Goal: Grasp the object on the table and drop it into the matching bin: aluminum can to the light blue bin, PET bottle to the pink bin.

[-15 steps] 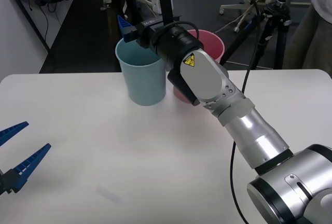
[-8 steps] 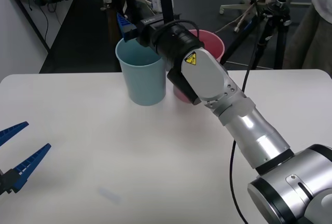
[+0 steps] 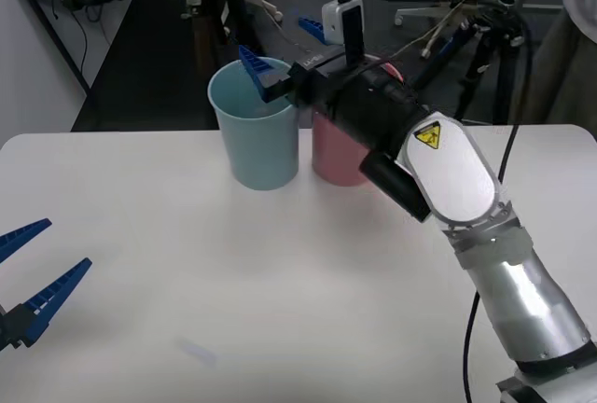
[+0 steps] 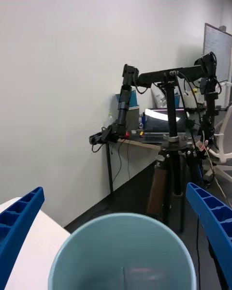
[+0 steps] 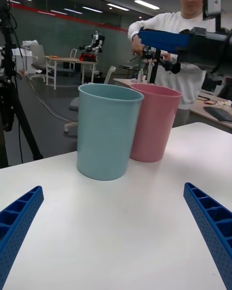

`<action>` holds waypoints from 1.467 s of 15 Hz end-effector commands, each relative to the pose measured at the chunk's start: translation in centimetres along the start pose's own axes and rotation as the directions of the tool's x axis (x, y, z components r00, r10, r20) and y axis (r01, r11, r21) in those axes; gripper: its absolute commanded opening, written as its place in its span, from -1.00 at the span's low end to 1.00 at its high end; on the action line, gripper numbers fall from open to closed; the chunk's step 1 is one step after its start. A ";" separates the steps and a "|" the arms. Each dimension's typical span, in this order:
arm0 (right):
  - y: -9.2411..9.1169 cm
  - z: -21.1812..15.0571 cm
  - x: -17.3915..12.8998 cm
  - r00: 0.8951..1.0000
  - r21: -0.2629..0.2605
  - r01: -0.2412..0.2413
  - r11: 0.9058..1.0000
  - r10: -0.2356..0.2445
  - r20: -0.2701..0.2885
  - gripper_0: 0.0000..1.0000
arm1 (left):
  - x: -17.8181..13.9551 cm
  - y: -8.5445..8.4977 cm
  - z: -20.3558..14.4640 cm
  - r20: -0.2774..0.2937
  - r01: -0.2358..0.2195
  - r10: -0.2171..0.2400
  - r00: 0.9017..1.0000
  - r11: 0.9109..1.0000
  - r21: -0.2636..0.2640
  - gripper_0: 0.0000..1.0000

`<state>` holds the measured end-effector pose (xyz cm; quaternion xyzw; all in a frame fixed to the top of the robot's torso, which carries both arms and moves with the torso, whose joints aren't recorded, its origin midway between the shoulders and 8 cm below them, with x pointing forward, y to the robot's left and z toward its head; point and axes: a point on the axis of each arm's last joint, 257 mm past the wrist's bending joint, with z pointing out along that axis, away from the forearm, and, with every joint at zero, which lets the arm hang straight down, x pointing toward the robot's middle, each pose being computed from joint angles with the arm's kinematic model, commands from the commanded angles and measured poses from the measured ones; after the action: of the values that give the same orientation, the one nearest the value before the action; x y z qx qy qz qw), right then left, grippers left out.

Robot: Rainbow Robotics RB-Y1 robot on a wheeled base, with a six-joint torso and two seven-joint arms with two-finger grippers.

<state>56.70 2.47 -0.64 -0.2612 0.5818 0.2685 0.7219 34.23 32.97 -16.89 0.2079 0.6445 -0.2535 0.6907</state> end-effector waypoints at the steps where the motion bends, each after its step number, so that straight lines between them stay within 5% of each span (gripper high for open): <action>1: 0.2 -5.5 -0.6 1.000 -0.039 0.017 0.999 -0.016 0.002 1.00 | 0.0 0.0 0.0 0.000 0.000 0.000 1.000 1.000 0.000 1.00; 3: 0.4 -10.0 -0.7 1.000 -0.065 -0.002 0.998 0.002 -0.004 1.00 | 0.0 0.0 0.0 0.000 0.000 0.000 1.000 1.000 0.000 1.00; 10: -3.4 -25.1 0.4 0.995 -0.091 0.061 0.994 -0.067 -0.071 1.00 | 0.0 0.0 0.0 0.000 0.000 0.000 1.000 1.000 0.000 1.00; 13: -4.7 -30.3 1.4 0.992 -0.093 0.030 0.995 -0.041 -0.122 1.00 | 0.0 0.0 0.0 0.000 0.000 0.000 1.000 1.000 0.000 1.00; 20: -9.2 -40.9 6.3 0.972 0.011 -0.055 0.998 0.056 -0.228 1.00 | 0.0 0.0 0.0 0.000 0.000 0.000 1.000 1.000 0.000 1.00; 22: -10.2 -42.6 7.2 0.972 0.043 -0.027 0.999 0.036 -0.230 1.00 | 0.0 0.0 0.0 0.000 0.000 0.000 1.000 1.000 0.000 1.00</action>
<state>35.29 -33.01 -14.57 -0.2694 0.6695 0.2422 0.6486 34.23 32.97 -16.89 0.2079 0.6446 -0.2535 0.6907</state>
